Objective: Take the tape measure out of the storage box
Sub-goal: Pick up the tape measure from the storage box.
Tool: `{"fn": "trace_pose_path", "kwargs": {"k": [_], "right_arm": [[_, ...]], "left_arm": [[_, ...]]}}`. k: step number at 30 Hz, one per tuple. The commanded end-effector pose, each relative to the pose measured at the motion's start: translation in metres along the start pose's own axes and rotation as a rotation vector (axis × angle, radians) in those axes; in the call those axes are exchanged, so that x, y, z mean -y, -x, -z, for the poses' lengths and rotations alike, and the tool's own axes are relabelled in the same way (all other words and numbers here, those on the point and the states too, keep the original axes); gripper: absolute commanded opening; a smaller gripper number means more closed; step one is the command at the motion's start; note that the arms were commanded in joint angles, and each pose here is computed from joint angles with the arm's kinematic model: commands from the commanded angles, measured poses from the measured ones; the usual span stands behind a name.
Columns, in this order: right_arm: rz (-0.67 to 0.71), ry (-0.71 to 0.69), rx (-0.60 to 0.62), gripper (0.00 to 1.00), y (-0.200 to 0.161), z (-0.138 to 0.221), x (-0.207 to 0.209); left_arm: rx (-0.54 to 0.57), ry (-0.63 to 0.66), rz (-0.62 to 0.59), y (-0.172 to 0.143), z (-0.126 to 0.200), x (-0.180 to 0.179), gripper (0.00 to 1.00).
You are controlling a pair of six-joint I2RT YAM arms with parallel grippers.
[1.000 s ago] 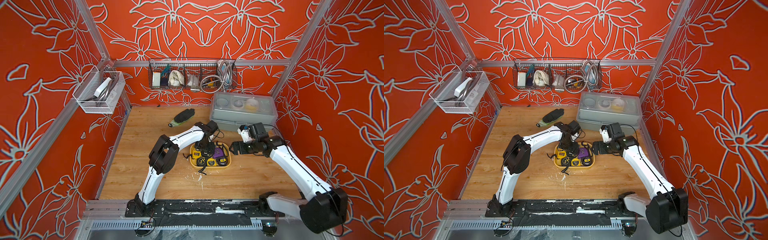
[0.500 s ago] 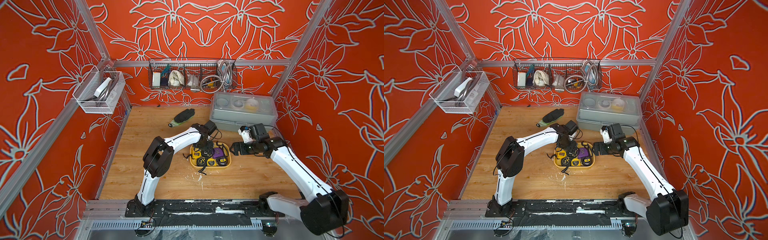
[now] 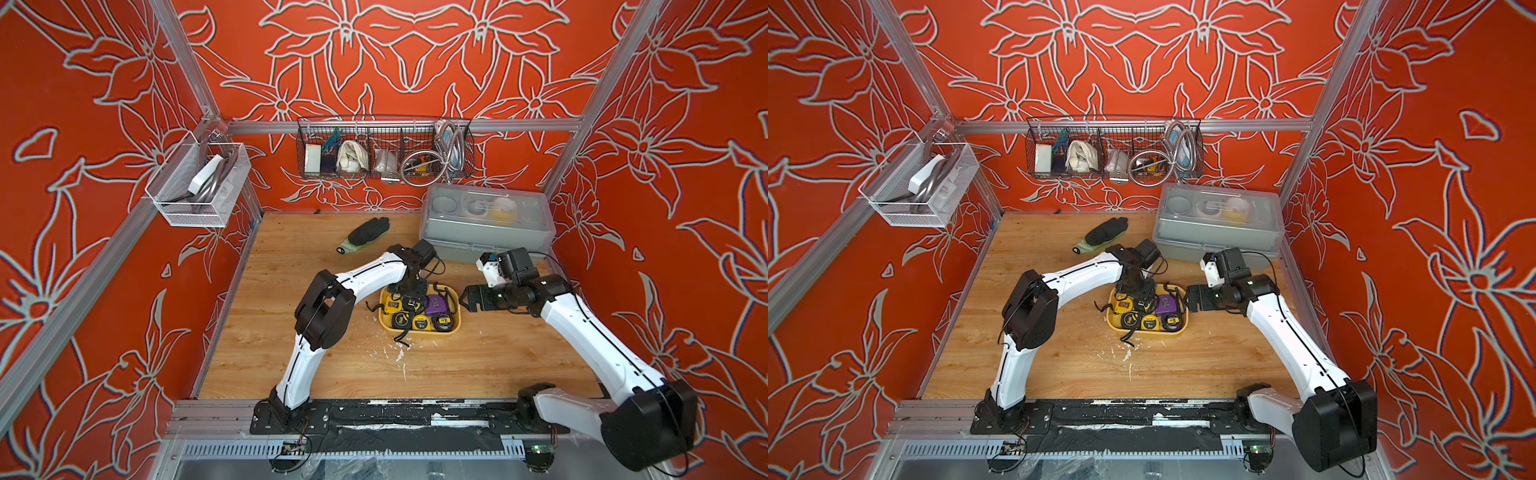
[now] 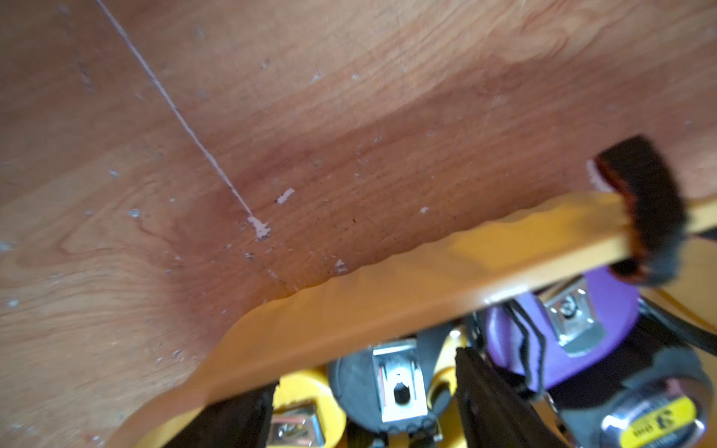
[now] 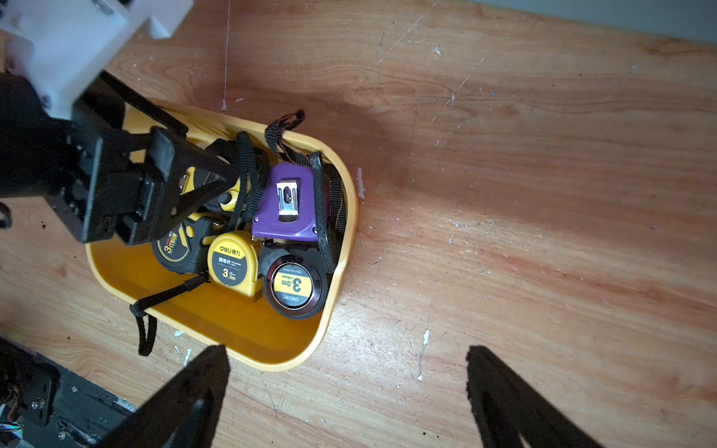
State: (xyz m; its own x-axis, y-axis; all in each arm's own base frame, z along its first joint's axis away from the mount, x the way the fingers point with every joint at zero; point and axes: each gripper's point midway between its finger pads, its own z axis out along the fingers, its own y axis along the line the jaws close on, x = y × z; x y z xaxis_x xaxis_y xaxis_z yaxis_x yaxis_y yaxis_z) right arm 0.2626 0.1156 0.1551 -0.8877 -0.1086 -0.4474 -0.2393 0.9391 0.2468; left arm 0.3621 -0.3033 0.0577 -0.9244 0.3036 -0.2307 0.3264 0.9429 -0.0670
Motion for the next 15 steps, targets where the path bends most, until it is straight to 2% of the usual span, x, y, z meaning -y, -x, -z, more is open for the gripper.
{"fn": "trace_pose_path", "kwargs": {"k": [1, 10, 15], "right_arm": [[0.006, -0.005, -0.006, 0.97, -0.007, 0.003, 0.002], [-0.003, -0.011, 0.0, 0.97, -0.006, 0.0, 0.004], [-0.006, -0.009, -0.005, 0.98, -0.006, -0.003, 0.004]], "left_arm": [[-0.026, -0.022, 0.006, -0.002, -0.006, 0.003, 0.75], [-0.057, -0.087, -0.037, -0.018, -0.011, 0.028, 0.81], [-0.089, -0.064, -0.043, -0.028, -0.021, 0.023, 0.83]]}}
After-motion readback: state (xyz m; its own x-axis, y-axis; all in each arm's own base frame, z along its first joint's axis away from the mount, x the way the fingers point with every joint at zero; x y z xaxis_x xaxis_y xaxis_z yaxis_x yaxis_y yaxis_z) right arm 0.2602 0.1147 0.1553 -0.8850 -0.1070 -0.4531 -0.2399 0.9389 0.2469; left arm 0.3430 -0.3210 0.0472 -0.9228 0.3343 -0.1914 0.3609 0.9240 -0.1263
